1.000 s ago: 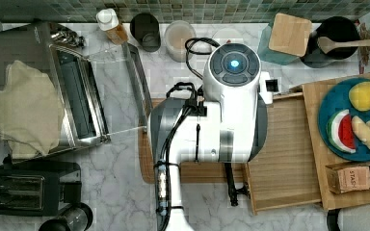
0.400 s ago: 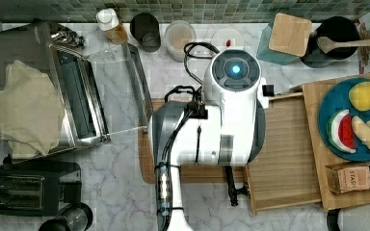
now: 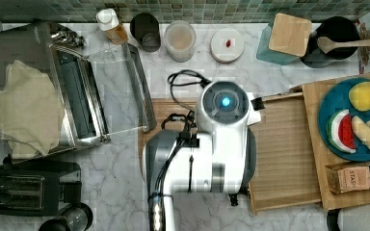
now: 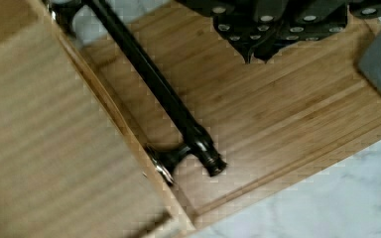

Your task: Close the drawer.

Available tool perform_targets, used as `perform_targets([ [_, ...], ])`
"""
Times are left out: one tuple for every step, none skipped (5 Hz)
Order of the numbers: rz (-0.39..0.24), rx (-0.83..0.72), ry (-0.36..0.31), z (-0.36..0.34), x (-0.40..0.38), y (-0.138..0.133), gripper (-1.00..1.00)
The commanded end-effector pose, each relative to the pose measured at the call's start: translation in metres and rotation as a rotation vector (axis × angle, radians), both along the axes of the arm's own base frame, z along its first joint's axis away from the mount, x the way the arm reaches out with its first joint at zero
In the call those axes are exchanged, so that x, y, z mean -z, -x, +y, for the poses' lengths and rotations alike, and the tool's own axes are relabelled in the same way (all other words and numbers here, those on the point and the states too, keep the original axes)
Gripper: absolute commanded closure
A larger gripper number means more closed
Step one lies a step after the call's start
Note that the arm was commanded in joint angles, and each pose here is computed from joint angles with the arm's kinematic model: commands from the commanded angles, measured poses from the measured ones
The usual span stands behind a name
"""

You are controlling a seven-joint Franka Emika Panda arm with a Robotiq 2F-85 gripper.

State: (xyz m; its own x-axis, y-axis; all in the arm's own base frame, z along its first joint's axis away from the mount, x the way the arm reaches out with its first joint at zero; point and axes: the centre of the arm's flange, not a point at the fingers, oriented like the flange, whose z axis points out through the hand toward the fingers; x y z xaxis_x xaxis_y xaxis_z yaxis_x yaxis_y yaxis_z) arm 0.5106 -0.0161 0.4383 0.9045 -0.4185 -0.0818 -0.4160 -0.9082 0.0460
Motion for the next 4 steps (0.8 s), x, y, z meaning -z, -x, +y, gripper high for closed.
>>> perform_targets([
  [-0.052,-0.5,-0.035,0.006,0.048,0.046,1.0],
  [0.004,-0.551,0.005,0.004,0.08,0.055,1.0],
  [0.016,-0.532,0.005,0.0,0.105,0.072,1.0],
  [0.008,-0.523,-0.021,-0.004,0.128,0.087,1.0],
])
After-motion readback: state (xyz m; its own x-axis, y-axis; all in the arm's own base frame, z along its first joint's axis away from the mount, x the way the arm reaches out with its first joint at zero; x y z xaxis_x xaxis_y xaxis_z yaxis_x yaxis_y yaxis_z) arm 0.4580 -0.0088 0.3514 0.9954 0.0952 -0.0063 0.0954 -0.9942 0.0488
